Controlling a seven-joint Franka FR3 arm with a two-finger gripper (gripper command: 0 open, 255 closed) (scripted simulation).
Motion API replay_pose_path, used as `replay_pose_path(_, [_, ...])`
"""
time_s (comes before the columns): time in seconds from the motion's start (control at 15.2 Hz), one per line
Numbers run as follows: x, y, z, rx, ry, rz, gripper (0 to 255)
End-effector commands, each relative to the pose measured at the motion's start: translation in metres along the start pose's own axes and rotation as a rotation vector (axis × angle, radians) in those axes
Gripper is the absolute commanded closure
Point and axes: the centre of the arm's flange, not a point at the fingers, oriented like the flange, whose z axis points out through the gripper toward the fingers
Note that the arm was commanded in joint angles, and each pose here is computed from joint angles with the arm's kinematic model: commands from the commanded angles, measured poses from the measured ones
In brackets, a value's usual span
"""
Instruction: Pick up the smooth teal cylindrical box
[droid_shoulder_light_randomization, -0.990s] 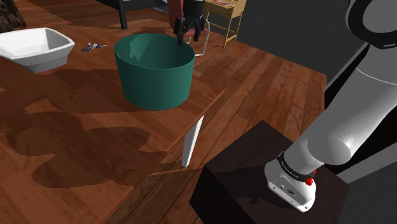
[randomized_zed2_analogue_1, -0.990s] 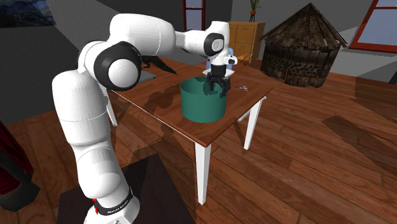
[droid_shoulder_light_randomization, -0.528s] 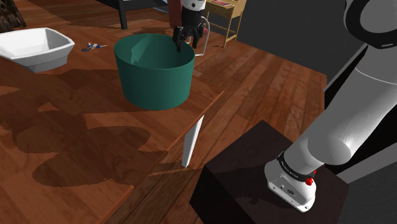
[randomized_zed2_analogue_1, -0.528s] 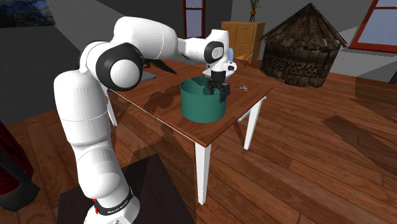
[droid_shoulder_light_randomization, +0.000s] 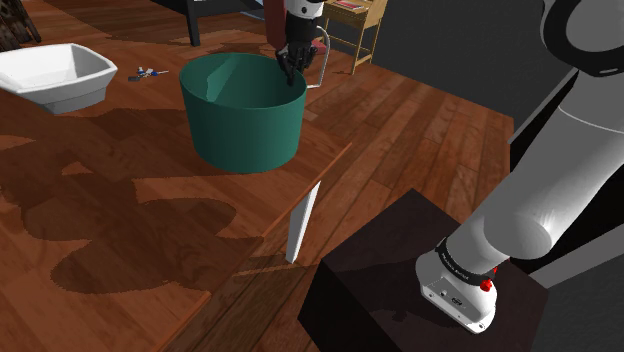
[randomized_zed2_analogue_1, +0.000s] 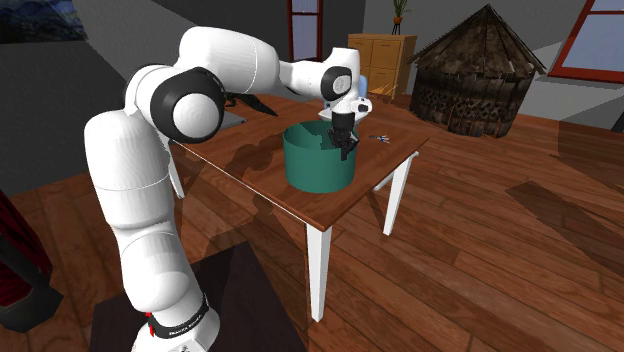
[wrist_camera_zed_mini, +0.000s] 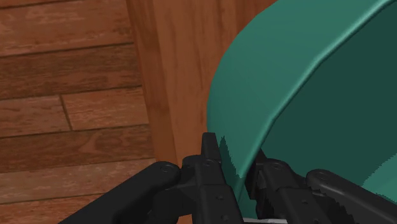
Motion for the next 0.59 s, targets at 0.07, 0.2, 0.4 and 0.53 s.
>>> replay_pose_path(0.07, [0.000,-0.001,-0.001,0.000,-0.001,-0.001,255])
replay_pose_path(0.2, [0.000,-0.001,-0.011,0.000,-0.001,-0.001,255])
replay_pose_path(0.4, [0.001,-0.001,-0.027,0.000,-0.001,-0.001,255])
replay_pose_path(0.53, [0.001,-0.001,-0.038,0.000,-0.001,-0.001,255])
